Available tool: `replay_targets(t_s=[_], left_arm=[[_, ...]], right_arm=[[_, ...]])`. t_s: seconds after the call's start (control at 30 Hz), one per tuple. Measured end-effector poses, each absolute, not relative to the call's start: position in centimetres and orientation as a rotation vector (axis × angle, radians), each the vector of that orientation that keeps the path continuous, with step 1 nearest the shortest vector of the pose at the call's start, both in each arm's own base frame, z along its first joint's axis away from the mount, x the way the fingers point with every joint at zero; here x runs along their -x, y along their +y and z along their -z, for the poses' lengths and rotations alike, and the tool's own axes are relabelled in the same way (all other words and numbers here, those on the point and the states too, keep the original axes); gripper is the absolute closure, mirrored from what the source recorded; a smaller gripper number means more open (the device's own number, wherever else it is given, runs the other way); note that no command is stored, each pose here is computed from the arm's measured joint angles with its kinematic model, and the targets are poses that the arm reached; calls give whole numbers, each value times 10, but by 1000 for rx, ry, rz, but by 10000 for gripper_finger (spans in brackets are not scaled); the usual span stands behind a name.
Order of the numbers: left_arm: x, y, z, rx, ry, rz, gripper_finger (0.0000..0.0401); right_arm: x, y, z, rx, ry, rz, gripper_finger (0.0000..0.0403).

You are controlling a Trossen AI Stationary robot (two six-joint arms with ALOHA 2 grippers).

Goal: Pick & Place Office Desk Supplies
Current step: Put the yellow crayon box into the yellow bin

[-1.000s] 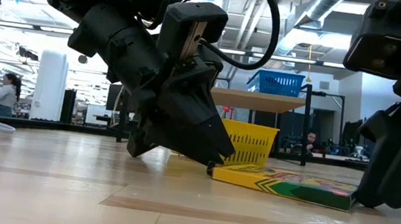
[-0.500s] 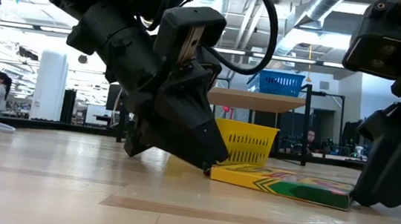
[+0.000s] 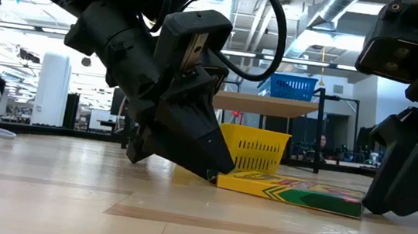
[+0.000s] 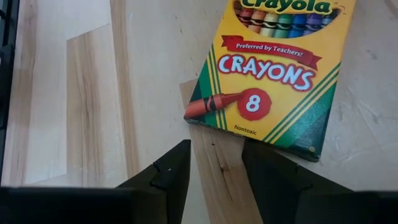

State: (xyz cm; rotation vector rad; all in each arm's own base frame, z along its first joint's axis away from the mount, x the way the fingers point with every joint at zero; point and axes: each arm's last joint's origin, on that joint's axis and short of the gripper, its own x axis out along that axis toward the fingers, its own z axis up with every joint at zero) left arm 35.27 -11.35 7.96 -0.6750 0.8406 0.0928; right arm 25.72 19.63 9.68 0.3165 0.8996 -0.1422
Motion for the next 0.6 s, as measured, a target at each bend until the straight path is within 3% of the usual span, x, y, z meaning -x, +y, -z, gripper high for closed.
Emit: replay_targets(t_s=[0.6], left_arm=[[-352, -112, -79, 642, 845, -104, 319]], right_arm=[[-257, 196, -97, -317, 901, 142, 253]])
